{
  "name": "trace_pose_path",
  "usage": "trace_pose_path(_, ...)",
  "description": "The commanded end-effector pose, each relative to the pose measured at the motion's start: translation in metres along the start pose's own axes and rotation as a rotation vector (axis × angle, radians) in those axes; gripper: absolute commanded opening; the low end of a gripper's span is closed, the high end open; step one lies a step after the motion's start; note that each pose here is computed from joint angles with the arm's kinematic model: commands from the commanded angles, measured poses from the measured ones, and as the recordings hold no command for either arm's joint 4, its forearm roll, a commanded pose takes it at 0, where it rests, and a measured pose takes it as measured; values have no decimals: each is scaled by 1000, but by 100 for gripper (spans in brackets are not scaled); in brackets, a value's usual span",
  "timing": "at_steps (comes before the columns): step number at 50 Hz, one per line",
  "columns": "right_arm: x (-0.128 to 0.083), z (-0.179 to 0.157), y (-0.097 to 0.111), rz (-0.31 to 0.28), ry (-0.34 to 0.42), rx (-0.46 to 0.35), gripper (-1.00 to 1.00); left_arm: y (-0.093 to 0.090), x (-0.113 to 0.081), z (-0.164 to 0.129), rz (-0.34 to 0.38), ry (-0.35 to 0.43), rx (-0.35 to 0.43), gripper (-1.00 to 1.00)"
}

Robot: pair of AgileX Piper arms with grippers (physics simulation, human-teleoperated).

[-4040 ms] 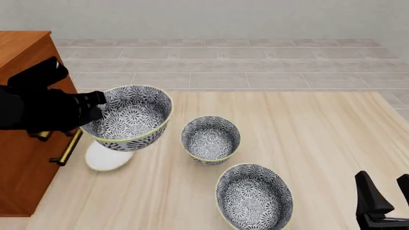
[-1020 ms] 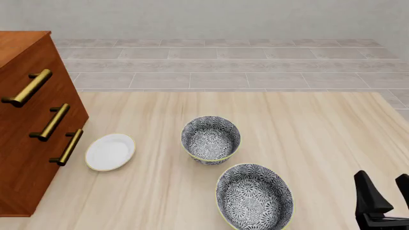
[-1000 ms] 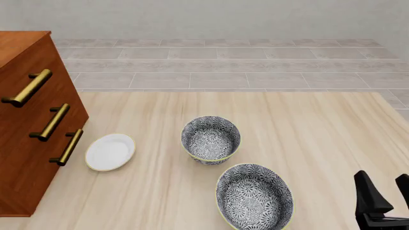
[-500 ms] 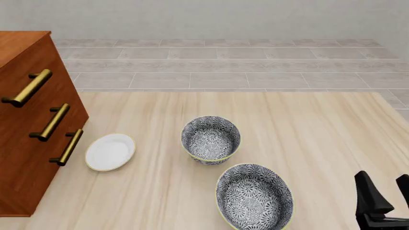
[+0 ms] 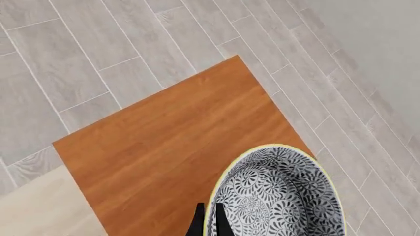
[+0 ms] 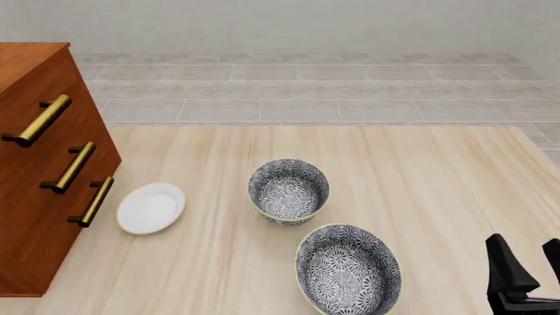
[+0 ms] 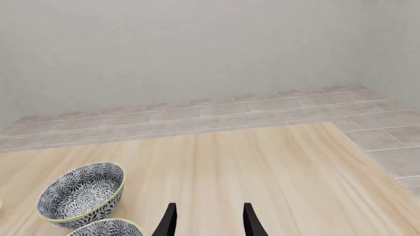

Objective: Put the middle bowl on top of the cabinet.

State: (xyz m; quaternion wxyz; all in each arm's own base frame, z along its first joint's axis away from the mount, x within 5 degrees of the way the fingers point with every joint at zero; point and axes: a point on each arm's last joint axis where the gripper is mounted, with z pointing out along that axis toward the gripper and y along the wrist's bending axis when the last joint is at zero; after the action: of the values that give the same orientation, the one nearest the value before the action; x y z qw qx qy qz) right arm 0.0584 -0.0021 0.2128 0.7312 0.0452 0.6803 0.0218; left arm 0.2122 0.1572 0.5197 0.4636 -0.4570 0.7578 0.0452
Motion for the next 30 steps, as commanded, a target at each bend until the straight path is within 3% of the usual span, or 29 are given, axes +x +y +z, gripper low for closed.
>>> trace_pose_path(1,0,0,0,0,0,0,100,0,1,3,-6,9,0,-100)
trace_pose_path(30,0,1,0,-13,7,-5,100,4,4,12,-46,34,-21,-100)
